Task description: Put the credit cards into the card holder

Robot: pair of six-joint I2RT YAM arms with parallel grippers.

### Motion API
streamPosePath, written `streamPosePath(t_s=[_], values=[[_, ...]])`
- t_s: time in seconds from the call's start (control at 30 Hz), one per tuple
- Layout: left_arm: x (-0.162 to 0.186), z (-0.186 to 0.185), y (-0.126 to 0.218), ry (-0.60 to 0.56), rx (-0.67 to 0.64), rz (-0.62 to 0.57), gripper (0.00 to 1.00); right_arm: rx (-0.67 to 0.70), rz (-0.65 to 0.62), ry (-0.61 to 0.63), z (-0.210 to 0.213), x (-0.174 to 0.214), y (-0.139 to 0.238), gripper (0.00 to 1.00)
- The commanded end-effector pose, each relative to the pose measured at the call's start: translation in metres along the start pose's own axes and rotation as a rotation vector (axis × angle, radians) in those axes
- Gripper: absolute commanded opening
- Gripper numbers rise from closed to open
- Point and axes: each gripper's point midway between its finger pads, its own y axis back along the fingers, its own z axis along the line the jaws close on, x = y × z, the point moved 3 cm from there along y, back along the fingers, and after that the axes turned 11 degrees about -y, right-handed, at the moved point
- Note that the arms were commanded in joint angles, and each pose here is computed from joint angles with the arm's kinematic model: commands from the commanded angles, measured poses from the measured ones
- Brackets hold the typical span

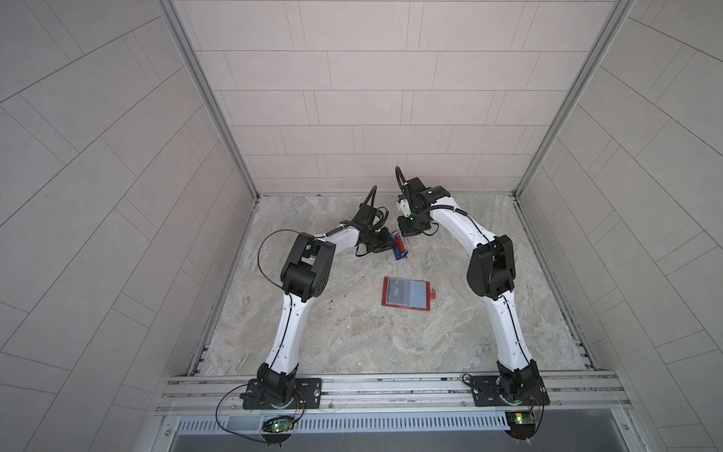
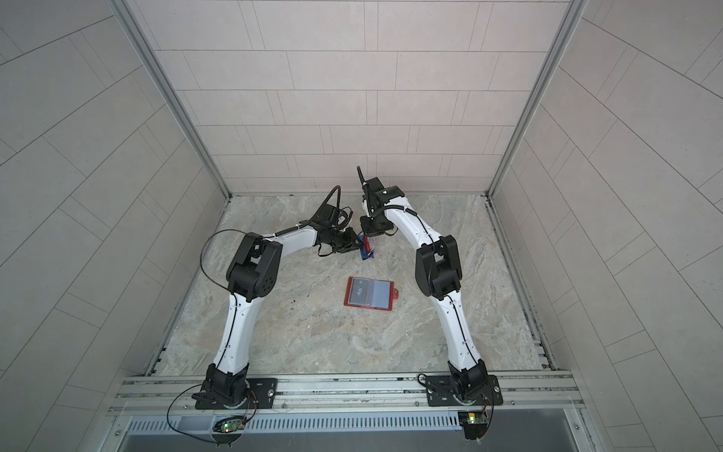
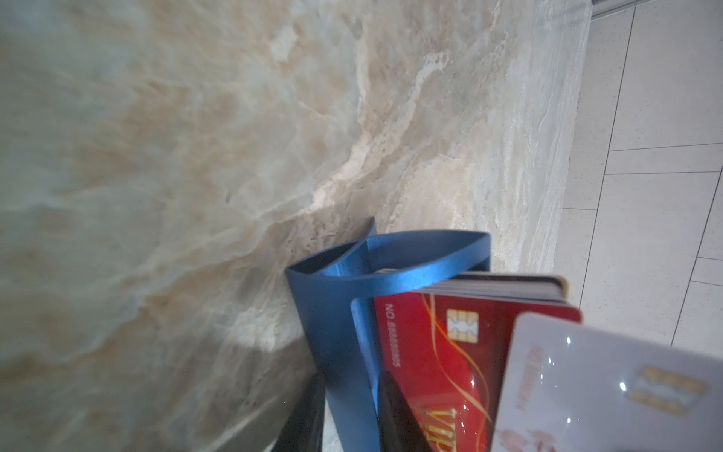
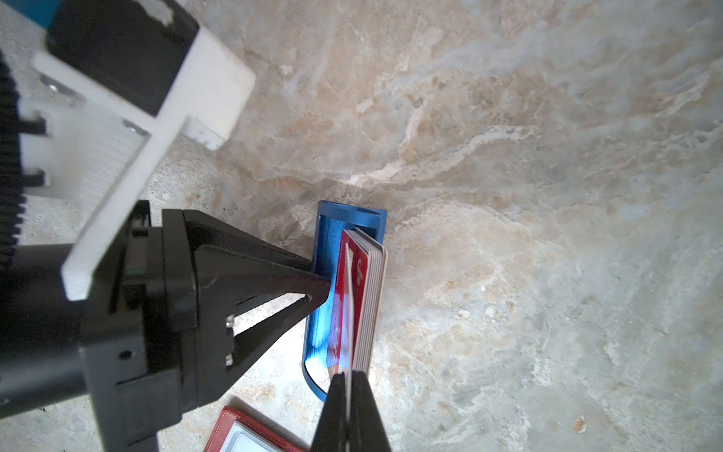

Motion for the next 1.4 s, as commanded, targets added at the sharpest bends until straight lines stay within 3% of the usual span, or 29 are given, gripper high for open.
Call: streamPosePath(t_s=[0.0,0.33,0.67,0.9,1.1,1.37], values=[[0.039,0.034,-0.012,0.085,-0.099,0.117,0.27,-0.008,-0.006,0.009,-0.002,0.004,0.027,0.00],[0.019,-0.003,0.011,0.036,0.001,0.075,0.35,-0.166,-0.086,-0.043,-0.007,0.014,0.076,0.00],[0.010,-0.044,0.053,-0.066,0.089,0.011,0.51,-0.318,-0.084,-0.144,-0.031,0.078,0.095,0.00],[0.043,-0.039,0.090,-0.132,-0.017,0.015,0.52,-0.445,-0.095,-0.278,-0.030,0.130,0.081,0.00],[0.090,-0.023,0.111,-0.119,-0.083,0.009,0.52,-0.479,-0.092,-0.353,-0.029,0.168,0.059,0.00],[0.143,-0.026,0.107,-0.130,-0.043,0.007,0.52,-0.523,-0.021,-0.370,-0.024,0.199,0.025,0.00]])
